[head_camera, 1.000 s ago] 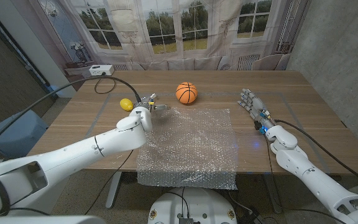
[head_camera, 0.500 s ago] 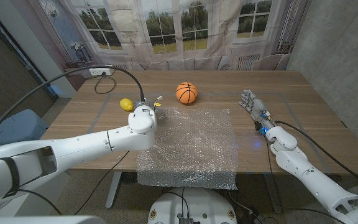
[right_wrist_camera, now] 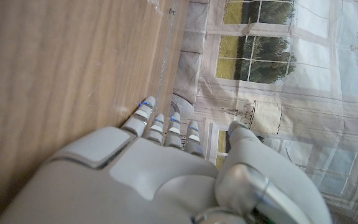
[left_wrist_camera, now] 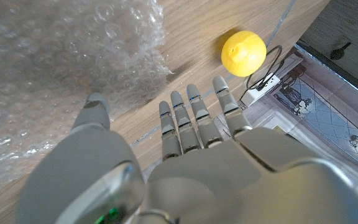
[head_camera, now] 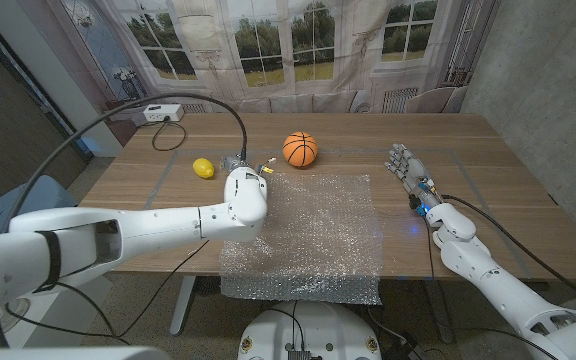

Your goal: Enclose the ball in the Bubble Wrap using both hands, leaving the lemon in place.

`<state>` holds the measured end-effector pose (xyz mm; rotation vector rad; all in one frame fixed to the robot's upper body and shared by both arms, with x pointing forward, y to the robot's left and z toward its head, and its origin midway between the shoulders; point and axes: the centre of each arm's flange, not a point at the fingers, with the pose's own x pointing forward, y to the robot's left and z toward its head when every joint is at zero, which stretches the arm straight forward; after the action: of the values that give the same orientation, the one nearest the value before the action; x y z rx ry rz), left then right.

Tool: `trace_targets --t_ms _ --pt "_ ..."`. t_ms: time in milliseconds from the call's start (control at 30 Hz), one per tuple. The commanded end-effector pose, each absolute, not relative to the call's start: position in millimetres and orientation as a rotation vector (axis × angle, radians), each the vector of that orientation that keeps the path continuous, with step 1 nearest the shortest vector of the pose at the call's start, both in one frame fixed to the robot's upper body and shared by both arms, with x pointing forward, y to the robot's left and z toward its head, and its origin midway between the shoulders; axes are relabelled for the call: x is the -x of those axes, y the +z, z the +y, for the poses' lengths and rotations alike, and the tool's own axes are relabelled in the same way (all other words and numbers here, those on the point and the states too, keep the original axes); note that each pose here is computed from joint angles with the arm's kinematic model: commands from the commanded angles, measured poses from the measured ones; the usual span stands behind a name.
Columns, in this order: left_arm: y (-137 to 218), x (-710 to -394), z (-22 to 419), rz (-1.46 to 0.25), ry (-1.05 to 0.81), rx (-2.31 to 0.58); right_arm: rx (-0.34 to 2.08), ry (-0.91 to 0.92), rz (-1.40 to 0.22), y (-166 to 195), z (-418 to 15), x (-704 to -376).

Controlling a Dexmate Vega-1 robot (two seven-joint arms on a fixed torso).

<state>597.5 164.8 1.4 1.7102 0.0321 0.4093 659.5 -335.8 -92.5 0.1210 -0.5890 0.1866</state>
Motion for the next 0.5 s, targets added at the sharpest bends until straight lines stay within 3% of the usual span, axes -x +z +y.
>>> trace_targets --t_ms 33,500 --pt "4.3 -614.0 142.2 0.036 0.452 -1.849 -0.135 0.154 -0.592 -96.8 -342.7 -660.7" --pt "-0.8 -615.8 141.1 -0.048 0.538 -1.875 -0.142 0.117 -0.582 -104.2 -352.1 -658.8"
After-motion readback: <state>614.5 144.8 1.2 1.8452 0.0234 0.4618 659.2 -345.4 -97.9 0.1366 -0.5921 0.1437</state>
